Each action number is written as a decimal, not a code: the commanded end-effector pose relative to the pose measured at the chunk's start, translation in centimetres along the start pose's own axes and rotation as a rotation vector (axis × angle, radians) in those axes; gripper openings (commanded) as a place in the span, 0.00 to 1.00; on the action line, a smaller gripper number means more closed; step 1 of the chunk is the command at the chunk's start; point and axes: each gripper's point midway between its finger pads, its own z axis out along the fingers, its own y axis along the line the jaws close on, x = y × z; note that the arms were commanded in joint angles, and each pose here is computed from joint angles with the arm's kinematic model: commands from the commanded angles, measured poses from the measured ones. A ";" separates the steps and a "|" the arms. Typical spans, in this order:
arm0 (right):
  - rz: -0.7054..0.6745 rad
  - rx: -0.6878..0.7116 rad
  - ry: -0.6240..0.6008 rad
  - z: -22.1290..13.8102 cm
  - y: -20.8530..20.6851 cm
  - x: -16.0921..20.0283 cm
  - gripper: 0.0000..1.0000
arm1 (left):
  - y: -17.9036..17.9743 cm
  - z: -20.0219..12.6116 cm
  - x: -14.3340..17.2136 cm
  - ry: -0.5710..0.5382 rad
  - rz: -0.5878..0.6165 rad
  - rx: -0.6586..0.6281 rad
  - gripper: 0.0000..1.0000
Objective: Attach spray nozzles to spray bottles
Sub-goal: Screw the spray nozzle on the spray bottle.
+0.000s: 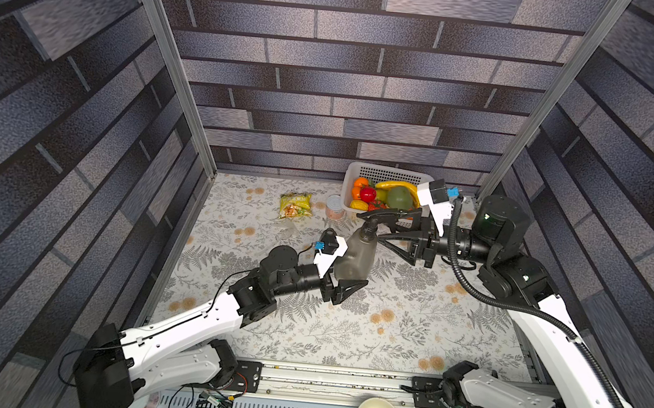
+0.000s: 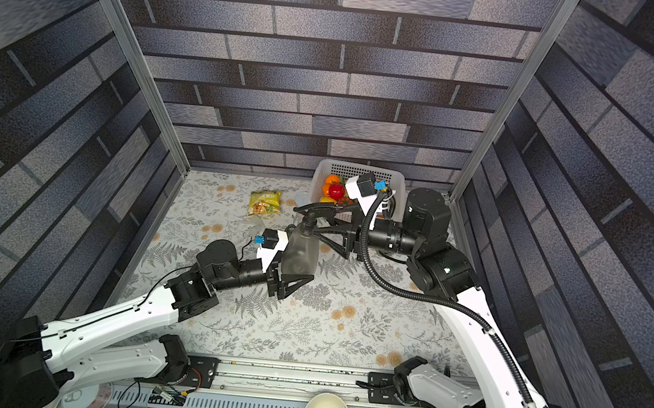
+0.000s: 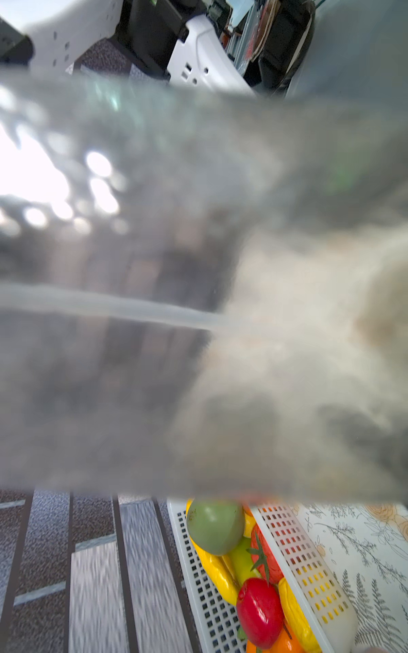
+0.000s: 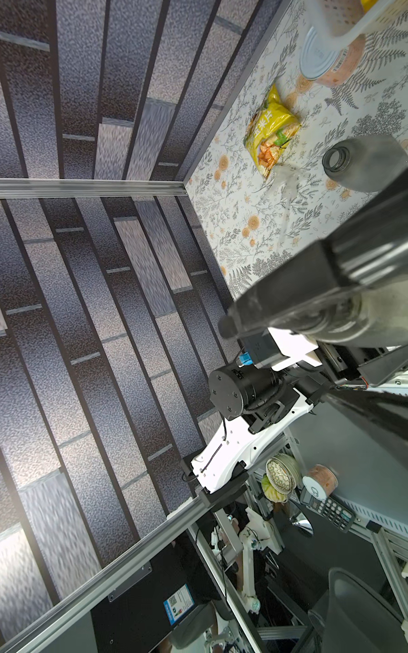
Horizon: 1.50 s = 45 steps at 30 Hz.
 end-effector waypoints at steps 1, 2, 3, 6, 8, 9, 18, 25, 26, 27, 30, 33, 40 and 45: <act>-0.004 0.032 -0.010 -0.3 0.8 0.3 0.58 | 0.9 0.1 -1.4 -0.047 0.033 -0.046 0.61; -0.002 0.047 -0.010 -0.2 0.6 0.4 0.58 | 1.0 0.2 -1.4 -0.047 0.034 -0.047 0.61; 0.001 0.070 -0.009 -0.1 0.2 0.4 0.58 | 0.9 0.4 -1.4 -0.045 0.036 -0.045 0.61; 0.004 0.133 0.000 0.2 -1.3 0.5 0.60 | 0.5 0.7 -1.6 -0.046 0.048 -0.034 0.61; 0.007 0.173 0.006 0.3 -2.2 0.4 0.61 | 0.2 0.7 -1.7 -0.045 0.056 -0.030 0.61; 0.011 0.198 0.008 0.3 -2.7 0.4 0.61 | 0.1 0.8 -1.7 -0.041 0.061 -0.032 0.61; 0.029 0.210 -0.001 1.5 -3.3 0.0 0.60 | -0.4 1.3 -1.7 -0.030 0.099 -0.040 0.61; 0.050 0.175 0.020 2.3 -3.0 1.0 0.42 | -0.2 1.9 -2.0 -0.035 0.096 -0.046 0.60; 0.051 0.177 0.015 2.3 -3.0 1.0 0.40 | -0.2 2.0 -2.0 -0.033 0.097 -0.043 0.60; 0.054 0.176 0.014 2.4 -3.0 1.0 0.38 | -0.2 2.2 -2.0 -0.031 0.099 -0.044 0.60; 0.059 0.209 0.020 2.5 -3.5 1.3 0.33 | -0.2 2.5 -2.1 -0.032 0.106 -0.053 0.60; 0.074 0.293 0.029 2.6 -4.8 1.9 0.27 | 0.3 3.0 -2.7 -0.052 0.121 -0.109 0.58; 0.075 0.660 -0.024 1.2 -8.6 2.8 0.17 | 1.6 4.1 -3.4 -0.082 0.187 -0.256 0.58; 0.027 0.891 -0.098 0.4 -9.5 2.3 0.15 | 2.3 4.7 -4.1 -0.096 0.234 -0.353 0.58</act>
